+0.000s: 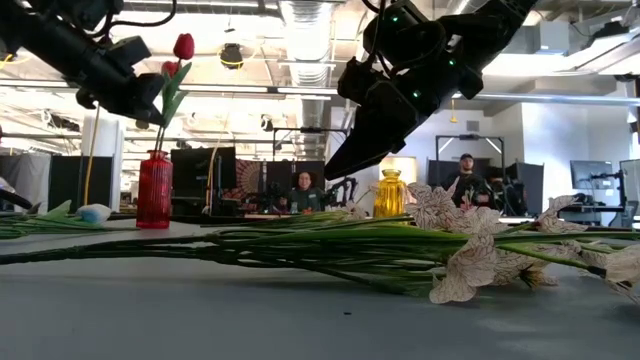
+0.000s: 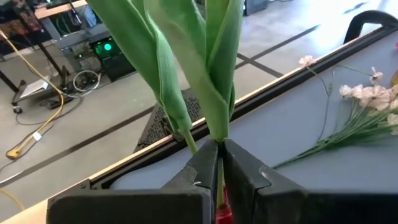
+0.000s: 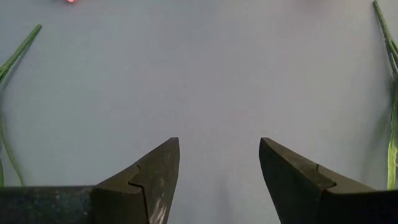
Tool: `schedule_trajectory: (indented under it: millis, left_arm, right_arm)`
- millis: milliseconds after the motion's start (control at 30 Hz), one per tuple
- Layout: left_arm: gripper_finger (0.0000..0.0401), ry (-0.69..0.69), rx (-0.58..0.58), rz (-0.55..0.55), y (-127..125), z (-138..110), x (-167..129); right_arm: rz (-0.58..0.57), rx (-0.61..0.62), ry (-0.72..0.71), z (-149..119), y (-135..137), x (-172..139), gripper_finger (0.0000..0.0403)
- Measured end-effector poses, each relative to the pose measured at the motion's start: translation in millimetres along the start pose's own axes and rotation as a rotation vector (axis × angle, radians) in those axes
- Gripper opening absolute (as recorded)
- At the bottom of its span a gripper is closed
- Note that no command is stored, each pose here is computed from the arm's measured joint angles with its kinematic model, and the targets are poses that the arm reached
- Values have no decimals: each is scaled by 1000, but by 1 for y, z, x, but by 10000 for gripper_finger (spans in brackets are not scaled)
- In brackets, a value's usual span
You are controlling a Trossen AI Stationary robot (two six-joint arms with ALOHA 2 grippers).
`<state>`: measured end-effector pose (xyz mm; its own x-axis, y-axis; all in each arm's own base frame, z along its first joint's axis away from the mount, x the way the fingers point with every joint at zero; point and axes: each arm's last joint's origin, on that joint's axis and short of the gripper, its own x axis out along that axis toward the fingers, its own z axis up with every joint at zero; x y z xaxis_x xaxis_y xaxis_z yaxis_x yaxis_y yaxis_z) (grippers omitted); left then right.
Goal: Sort flowers into vase by color
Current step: Put the red flower into the red vase, then put the top pink flowers into the red vase
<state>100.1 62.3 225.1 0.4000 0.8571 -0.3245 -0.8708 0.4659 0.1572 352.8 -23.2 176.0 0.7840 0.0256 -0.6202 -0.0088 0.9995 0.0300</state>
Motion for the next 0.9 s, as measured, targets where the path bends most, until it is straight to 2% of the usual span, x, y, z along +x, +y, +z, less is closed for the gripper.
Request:
schedule_trajectory:
  millis: [467, 900]
  left_arm:
    - [112, 65, -27, -28, 3, 2, -5]
    - [122, 207, -185, -159, 12, 25, -26]
  right_arm:
    - [0, 0, 0, 0, 0, 0, 249]
    - [0, 3, -13, 1, 0, 0, 249]
